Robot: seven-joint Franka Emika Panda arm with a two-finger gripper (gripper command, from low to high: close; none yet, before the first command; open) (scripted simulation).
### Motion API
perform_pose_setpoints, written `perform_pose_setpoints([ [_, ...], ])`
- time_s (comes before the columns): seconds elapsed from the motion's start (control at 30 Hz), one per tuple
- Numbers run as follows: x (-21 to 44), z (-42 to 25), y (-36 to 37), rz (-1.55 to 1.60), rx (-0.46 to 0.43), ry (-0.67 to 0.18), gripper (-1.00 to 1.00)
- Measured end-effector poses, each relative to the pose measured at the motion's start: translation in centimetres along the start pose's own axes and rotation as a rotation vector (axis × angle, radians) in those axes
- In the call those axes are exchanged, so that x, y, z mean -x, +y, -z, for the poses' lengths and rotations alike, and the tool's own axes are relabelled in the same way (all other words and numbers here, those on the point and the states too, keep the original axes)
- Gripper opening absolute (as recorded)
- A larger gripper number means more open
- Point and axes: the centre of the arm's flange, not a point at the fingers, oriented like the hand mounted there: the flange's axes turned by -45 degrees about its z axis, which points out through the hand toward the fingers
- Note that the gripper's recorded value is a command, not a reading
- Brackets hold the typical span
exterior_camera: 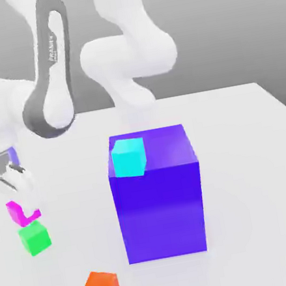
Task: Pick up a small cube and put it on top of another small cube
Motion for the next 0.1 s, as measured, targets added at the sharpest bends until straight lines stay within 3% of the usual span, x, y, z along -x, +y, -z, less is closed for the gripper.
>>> perform_pose_setpoints([
  [0.03, 0.07, -0.53, 0.05, -0.001, 0.001, 0.000, 1.00],
  [0.1, 0.07, -0.53, 0.05, -0.001, 0.001, 0.000, 1.00],
])
